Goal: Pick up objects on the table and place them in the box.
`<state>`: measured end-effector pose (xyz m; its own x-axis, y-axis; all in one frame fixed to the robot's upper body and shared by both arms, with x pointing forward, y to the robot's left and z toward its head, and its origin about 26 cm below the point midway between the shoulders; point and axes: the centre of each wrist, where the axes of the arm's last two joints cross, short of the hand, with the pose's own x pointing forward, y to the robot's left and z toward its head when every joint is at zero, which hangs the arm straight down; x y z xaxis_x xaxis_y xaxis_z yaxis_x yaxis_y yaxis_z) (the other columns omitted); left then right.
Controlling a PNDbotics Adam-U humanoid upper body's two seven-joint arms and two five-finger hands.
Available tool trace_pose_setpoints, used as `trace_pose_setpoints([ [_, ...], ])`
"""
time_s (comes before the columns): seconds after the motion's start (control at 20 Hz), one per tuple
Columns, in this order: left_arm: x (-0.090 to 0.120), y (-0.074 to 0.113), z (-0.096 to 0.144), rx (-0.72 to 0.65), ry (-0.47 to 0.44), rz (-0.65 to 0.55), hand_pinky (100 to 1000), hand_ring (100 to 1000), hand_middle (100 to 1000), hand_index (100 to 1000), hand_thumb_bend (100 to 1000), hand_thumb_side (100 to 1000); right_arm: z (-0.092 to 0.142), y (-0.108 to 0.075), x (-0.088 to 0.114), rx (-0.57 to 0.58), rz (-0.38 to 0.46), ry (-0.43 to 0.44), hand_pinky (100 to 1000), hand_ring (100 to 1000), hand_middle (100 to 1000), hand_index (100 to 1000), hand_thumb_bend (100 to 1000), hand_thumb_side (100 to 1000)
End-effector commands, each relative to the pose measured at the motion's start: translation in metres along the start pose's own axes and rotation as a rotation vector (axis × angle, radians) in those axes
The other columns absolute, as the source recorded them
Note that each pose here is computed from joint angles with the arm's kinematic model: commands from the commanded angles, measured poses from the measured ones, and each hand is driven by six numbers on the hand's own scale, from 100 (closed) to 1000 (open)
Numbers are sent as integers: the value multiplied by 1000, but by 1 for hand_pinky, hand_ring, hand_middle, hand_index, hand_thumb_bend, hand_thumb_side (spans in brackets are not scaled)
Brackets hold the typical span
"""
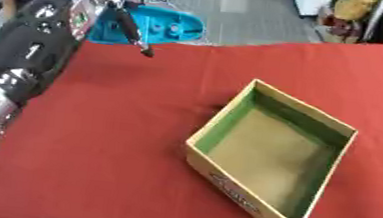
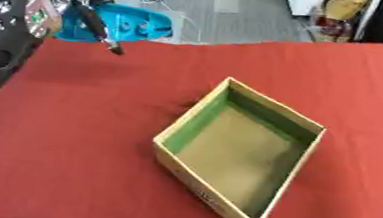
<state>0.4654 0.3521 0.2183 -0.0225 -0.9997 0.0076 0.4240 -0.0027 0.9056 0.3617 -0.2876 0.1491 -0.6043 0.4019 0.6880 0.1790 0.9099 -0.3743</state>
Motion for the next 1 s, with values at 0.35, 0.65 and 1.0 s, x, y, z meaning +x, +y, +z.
trace_pose_setpoints([
  [0.35, 58, 43, 34, 194, -259, -68, 100, 100, 100, 119, 100, 322, -6, -7, 5, -8, 20, -27, 593, 808, 813, 993, 448, 973],
  [0.65, 107, 47, 58, 236, -426, -130, 100, 100, 100, 119, 100, 307, -6, -7, 6, -8, 19, -27, 593, 808, 813, 993, 448, 974],
  [1.0, 139, 43, 79, 226, -519, -207, 100, 100, 100, 121, 100, 303, -6, -7, 6, -8, 19, -28, 593, 808, 813, 993, 448, 974],
])
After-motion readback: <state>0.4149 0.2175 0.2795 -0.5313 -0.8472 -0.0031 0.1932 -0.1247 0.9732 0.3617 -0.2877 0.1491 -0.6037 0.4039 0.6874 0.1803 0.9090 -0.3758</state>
